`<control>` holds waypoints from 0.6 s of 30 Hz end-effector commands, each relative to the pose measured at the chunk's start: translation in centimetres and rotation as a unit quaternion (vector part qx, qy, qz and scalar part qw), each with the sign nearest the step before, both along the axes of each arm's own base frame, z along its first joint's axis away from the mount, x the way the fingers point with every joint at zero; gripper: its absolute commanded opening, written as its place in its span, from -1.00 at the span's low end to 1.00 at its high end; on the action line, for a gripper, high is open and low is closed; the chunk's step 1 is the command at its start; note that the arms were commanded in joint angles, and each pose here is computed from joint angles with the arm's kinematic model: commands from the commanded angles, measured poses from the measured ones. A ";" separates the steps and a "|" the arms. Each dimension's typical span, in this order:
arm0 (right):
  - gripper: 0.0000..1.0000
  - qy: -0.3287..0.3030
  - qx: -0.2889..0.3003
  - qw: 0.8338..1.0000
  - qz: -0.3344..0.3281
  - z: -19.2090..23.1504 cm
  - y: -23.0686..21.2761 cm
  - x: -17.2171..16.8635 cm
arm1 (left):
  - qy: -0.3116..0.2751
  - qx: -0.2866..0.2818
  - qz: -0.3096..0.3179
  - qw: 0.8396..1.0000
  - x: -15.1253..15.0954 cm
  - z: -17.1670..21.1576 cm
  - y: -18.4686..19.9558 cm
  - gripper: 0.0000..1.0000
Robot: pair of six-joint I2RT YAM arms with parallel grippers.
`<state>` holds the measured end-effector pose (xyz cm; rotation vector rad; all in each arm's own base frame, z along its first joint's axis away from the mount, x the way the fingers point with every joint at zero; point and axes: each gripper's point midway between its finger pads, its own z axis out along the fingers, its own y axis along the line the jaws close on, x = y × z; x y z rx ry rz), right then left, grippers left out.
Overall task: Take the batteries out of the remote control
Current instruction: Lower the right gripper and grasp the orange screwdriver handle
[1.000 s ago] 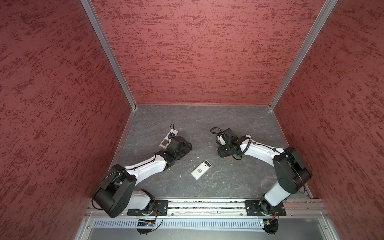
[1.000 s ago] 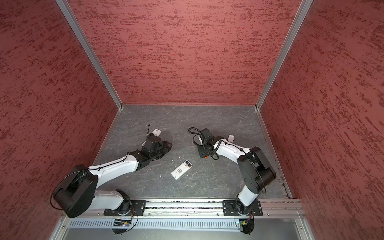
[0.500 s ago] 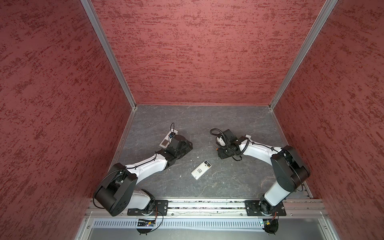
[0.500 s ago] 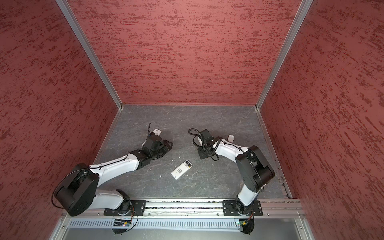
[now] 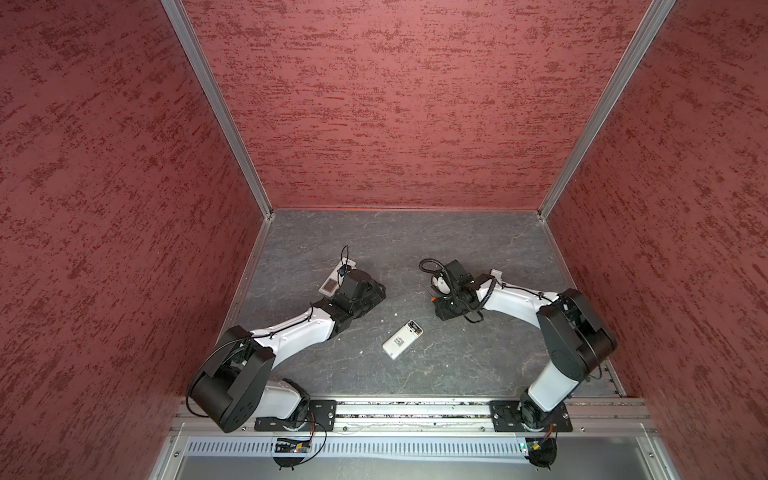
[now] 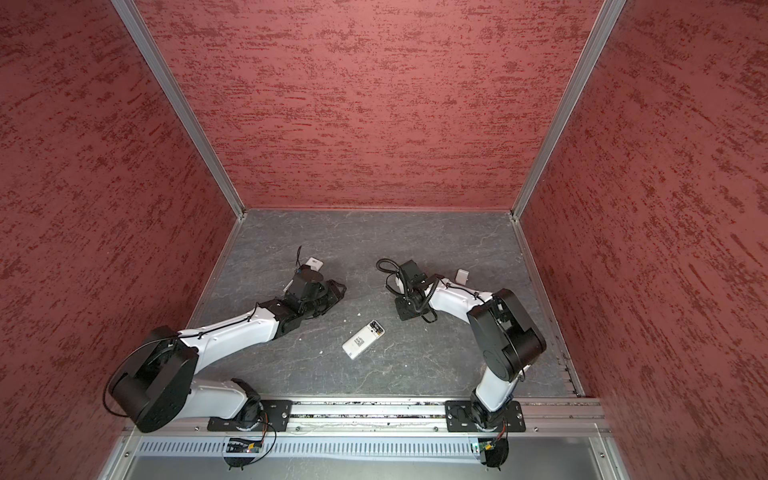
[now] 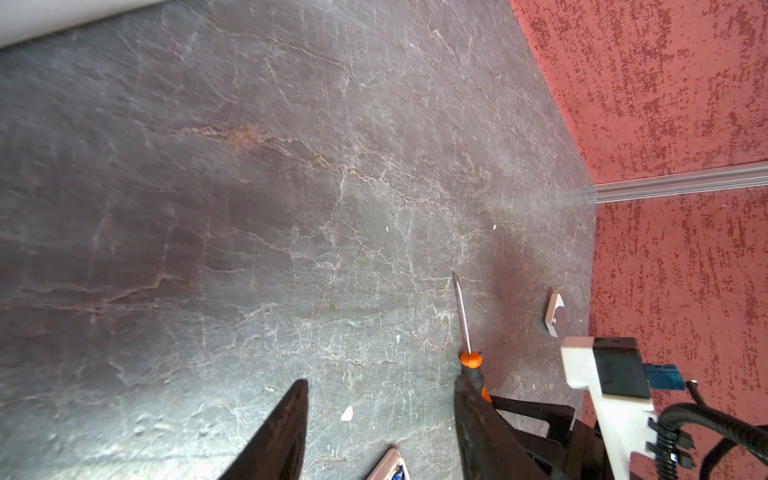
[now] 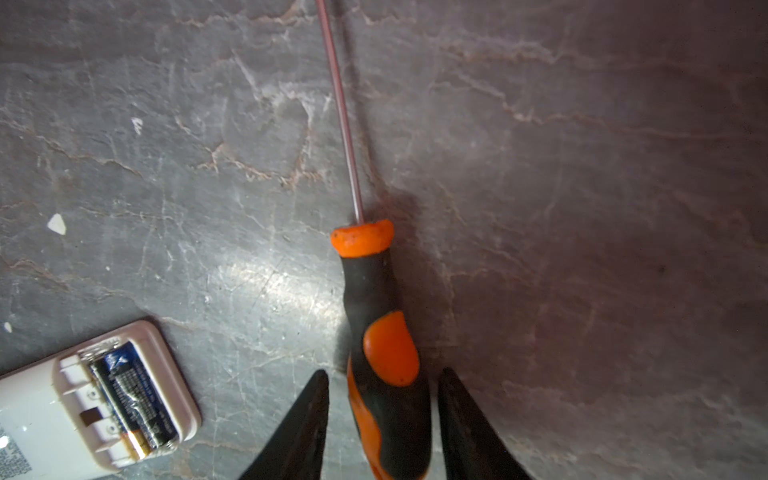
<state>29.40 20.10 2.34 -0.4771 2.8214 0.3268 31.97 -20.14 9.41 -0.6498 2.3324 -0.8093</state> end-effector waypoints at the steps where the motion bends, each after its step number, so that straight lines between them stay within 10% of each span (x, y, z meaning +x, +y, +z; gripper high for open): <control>1: -0.10 0.008 0.005 1.000 0.001 -0.4 0.0 -0.2 | -0.011 -0.005 0.002 1.000 0.7 0.6 -0.1 0.12; 18: -0.73 -0.014 0.016 1.000 0.017 2.0 0.4 0.1 | -0.008 -0.040 -0.024 0.999 1.8 0.6 -2.5 0.12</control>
